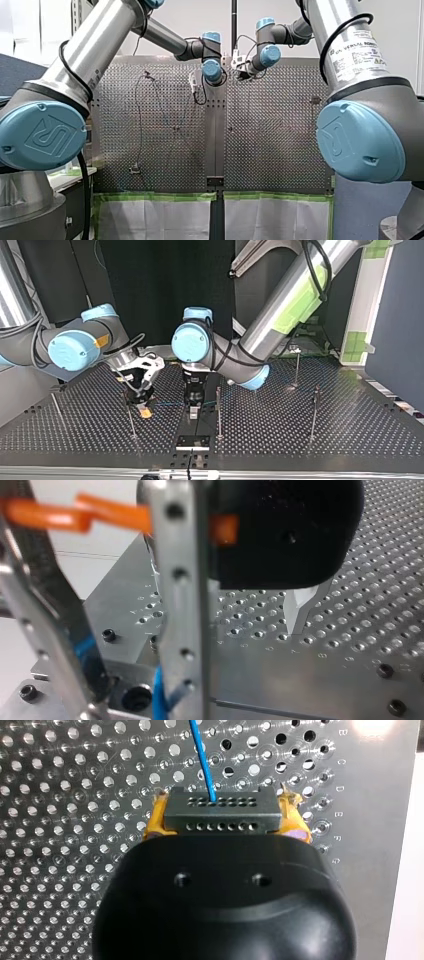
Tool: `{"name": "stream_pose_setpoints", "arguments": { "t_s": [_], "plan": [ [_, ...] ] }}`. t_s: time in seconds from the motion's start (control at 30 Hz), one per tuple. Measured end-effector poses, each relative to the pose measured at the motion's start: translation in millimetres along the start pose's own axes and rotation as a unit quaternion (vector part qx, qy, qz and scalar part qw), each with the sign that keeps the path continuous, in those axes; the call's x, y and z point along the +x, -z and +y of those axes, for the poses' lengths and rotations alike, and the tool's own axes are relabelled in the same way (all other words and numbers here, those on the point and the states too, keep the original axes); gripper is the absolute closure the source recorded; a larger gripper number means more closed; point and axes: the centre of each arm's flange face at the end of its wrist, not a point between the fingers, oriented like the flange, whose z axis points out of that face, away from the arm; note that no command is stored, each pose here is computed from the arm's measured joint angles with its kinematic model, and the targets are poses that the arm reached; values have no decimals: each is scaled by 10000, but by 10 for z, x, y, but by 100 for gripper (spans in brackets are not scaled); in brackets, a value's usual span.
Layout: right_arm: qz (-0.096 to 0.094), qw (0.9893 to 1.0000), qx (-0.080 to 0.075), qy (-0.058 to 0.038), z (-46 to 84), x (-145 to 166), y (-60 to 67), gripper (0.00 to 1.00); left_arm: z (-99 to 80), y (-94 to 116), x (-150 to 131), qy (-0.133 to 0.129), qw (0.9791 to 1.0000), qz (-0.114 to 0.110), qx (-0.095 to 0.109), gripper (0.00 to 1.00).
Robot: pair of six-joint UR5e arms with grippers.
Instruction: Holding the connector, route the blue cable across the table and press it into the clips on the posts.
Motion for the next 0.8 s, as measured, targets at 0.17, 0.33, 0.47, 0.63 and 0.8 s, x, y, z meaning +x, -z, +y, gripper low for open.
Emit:
{"name": "stream_pose_setpoints", "arguments": {
  "t_s": [0.17,0.33,0.47,0.63,0.8],
  "plan": [
    [-6,10000,0,-2,1,0,2,100,8,37,14,-177,9997,52,-153,100],
    [-8,10000,6,-1,-7,-1,3,100,16,68,24,-254,9993,98,-274,100],
    [-20,10000,20,-15,-27,-7,4,100,20,113,45,-317,9986,177,-387,100],
    [-48,10000,47,-32,-63,-23,7,100,33,205,139,-400,9972,312,-555,100],
    [-114,9999,58,-45,-109,-81,19,100,39,339,237,-443,9958,383,-702,100]
  ]
}}
